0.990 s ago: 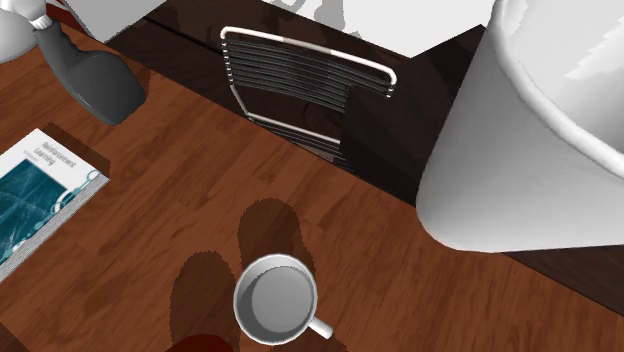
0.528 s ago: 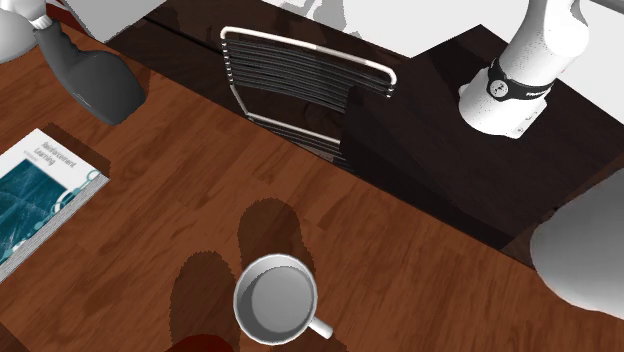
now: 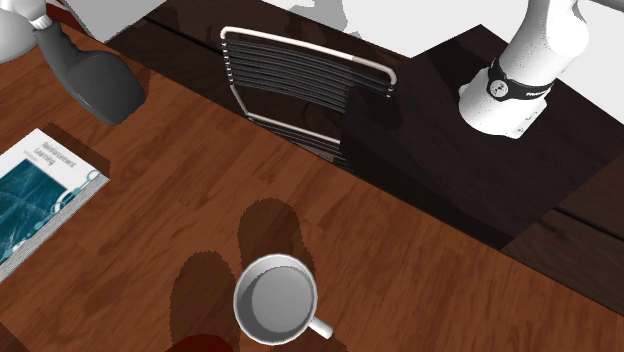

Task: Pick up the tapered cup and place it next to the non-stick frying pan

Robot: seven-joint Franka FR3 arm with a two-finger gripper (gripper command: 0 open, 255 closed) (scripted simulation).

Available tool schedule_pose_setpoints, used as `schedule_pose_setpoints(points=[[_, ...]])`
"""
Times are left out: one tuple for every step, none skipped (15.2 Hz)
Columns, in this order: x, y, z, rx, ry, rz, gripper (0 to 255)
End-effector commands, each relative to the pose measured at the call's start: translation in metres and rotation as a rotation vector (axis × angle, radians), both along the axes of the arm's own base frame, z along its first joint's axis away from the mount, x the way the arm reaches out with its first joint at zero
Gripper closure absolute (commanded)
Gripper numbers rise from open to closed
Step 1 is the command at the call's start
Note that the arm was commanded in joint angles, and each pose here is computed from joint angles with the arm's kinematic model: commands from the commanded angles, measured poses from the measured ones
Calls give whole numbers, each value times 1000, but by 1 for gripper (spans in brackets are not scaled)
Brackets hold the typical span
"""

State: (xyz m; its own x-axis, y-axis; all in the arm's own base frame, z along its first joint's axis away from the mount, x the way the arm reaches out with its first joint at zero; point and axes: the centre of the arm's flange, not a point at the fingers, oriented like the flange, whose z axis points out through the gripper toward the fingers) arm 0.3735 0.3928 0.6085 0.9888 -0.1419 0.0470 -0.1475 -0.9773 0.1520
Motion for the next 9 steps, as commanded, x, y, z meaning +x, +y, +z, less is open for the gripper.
schedule_pose_setpoints(points=[[-15, 24, 0, 1, 0, -2, 255], [-22, 35, 0, 1, 0, -2, 255], [-29, 46, 0, 1, 0, -2, 255], [-36, 58, 0, 1, 0, -2, 255], [-42, 69, 0, 1, 0, -2, 255], [-49, 80, 0, 1, 0, -2, 255], [-56, 92, 0, 1, 0, -2, 255], [-65, 106, 0, 1, 0, -2, 255], [-65, 106, -5, 1, 0, -2, 255]])
